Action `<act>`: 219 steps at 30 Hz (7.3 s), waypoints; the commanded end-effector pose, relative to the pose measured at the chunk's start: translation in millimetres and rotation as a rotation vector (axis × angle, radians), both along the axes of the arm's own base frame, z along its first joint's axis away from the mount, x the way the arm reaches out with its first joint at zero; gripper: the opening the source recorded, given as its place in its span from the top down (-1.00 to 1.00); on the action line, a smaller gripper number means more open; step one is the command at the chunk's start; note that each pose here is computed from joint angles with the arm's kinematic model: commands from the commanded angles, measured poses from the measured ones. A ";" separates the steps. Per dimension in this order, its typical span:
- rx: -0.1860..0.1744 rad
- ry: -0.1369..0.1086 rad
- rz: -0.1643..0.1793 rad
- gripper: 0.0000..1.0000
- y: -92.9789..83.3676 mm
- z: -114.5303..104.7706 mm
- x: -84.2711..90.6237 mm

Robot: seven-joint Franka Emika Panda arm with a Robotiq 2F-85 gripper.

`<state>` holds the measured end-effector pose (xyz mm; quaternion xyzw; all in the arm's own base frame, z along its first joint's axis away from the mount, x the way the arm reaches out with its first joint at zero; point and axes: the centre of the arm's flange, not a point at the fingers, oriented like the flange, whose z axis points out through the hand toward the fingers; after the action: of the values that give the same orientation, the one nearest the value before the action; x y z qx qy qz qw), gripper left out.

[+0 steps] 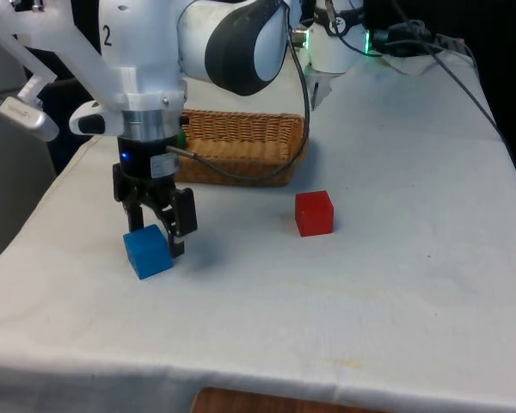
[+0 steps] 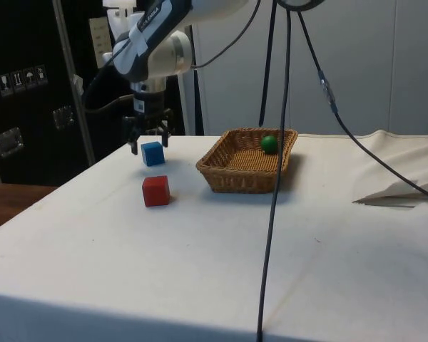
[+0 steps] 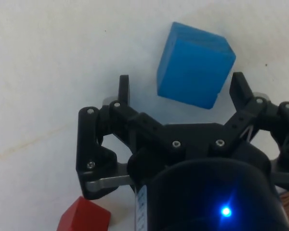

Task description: Place all non-red objects into the basket.

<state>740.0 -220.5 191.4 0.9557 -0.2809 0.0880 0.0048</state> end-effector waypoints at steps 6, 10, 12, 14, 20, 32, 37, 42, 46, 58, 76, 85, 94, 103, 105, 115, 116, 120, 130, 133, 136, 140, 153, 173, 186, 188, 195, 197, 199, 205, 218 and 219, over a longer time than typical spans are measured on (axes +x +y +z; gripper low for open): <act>-0.001 0.000 -0.007 -1.00 -1.2 0.1 -0.4; -0.002 -0.001 -0.016 -1.00 -3.5 0.2 -0.5; -0.003 -0.001 -0.019 -1.00 -3.8 0.6 -0.5; -0.005 -0.002 -0.023 -0.96 -4.1 0.4 -0.6; -0.006 -0.001 -0.029 -0.38 -3.7 0.4 -0.6; -0.008 0.001 -0.033 -0.01 -4.5 4.8 -0.7; -0.009 0.004 -0.032 -0.01 -5.6 19.6 0.1; -0.008 0.008 -0.027 -0.01 -4.8 39.1 1.1; -0.007 0.009 -0.024 -0.01 -4.3 50.6 1.0; 0.001 0.042 0.005 -0.01 2.4 94.5 -4.3; 0.010 0.096 0.064 -0.01 15.1 150.8 -22.5; 0.022 0.124 0.090 -0.01 20.4 174.9 -30.3; 0.037 0.137 0.103 -0.01 23.5 197.3 -40.0; 0.065 0.146 0.128 -0.01 26.1 216.6 -51.7; 0.072 0.150 0.127 -0.01 25.5 215.8 -50.6; 0.099 0.142 0.133 -0.01 25.6 239.9 -68.7; 0.104 0.139 0.133 -0.01 25.8 243.1 -71.5; 0.113 0.129 0.134 -0.01 25.4 245.7 -75.3; 0.129 0.124 0.136 -0.01 27.3 243.7 -79.6; 0.132 0.094 0.138 -0.01 28.6 244.5 -88.9; 0.134 0.089 0.140 -0.01 32.0 241.3 -91.9; 0.137 0.079 0.141 -0.01 34.7 239.0 -96.6; 0.166 0.065 0.155 -0.01 33.9 238.4 -117.0; 0.203 0.045 0.213 -0.01 29.6 237.9 -145.9; 0.159 0.039 0.283 -0.01 31.4 229.9 -150.9; 0.152 0.041 0.293 -0.01 31.8 228.5 -151.2; 0.120 0.048 0.329 -0.01 33.5 223.3 -153.4; 0.111 0.052 0.337 -0.01 33.8 221.2 -154.8; 0.104 0.055 0.345 -0.01 35.2 218.5 -156.3; 0.083 0.062 0.363 -0.01 39.3 208.9 -164.5; 0.074 0.042 0.370 -0.01 42.1 188.7 -198.2; 0.074 0.040 0.371 -0.01 42.8 187.4 -200.4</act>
<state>544.3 -177.9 378.8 0.9922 -0.1037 0.0516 -0.0454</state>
